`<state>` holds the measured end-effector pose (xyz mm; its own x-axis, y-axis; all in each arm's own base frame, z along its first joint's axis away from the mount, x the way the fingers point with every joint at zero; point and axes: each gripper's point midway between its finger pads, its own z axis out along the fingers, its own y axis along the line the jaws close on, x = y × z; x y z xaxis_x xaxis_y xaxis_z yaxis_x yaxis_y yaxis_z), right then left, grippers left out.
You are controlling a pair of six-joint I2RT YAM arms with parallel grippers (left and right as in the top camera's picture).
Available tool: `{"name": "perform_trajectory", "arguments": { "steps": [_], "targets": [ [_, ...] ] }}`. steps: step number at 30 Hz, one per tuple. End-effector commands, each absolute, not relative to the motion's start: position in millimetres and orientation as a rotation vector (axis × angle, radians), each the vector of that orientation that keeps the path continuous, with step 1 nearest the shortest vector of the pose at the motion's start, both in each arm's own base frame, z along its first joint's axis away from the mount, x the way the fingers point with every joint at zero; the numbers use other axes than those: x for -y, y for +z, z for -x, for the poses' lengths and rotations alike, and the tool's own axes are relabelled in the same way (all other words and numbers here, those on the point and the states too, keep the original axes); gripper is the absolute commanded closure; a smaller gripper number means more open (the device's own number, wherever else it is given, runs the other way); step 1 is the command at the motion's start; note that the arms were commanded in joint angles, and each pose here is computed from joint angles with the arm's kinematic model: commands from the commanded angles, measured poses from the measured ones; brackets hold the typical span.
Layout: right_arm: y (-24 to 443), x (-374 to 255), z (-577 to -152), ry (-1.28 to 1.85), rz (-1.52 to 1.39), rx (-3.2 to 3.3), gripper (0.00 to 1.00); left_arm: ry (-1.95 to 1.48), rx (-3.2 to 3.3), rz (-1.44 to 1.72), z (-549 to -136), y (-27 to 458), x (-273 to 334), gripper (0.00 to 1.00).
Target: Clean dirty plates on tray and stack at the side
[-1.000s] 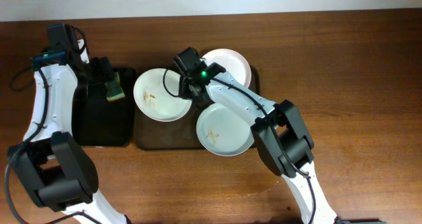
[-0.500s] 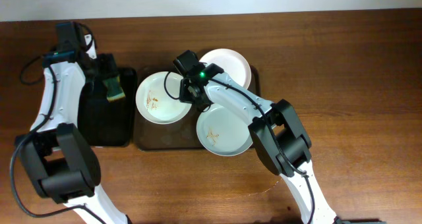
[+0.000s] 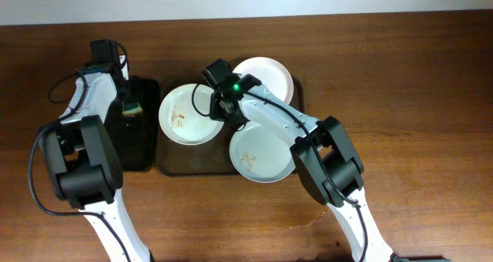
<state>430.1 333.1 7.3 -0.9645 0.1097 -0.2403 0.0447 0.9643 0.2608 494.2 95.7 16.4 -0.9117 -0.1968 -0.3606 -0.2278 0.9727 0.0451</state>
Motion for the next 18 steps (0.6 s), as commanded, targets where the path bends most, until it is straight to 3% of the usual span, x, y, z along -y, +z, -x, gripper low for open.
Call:
{"name": "perform_trajectory", "arguments": {
  "steps": [1,3,6,9,10,11,12,15,18],
  "targets": [
    [-23,-329,-416,0.304,-0.113,-2.925,0.96,0.123,-2.774,0.293,-493,13,-94,0.99],
    [-23,-329,-416,0.303,-0.113,-2.925,0.95,0.124,-2.791,0.294,-488,7,-93,0.98],
    [-23,-329,-416,0.304,-0.113,-2.925,0.95,0.121,-2.823,0.296,-477,-4,-91,0.72],
    [-23,-329,-417,0.307,-0.114,-2.921,0.95,0.121,-2.823,0.296,-477,-4,-91,0.63],
    [-22,-329,-417,0.307,-0.115,-2.921,0.95,0.12,-2.824,0.296,-477,-4,-91,0.63],
    [-23,-329,-417,0.307,-0.115,-2.921,0.95,0.121,-2.823,0.296,-477,-4,-91,0.77],
    [-22,-329,-417,0.308,-0.115,-2.921,0.95,0.12,-2.824,0.296,-477,-4,-91,0.99],
    [-22,-329,-417,0.307,-0.114,-2.922,0.95,0.108,-2.84,0.295,-473,0,-89,0.99],
    [-22,-330,-418,0.31,-0.114,-2.918,0.94,0.096,-2.81,0.291,-473,44,-88,0.99]
  ]
}}
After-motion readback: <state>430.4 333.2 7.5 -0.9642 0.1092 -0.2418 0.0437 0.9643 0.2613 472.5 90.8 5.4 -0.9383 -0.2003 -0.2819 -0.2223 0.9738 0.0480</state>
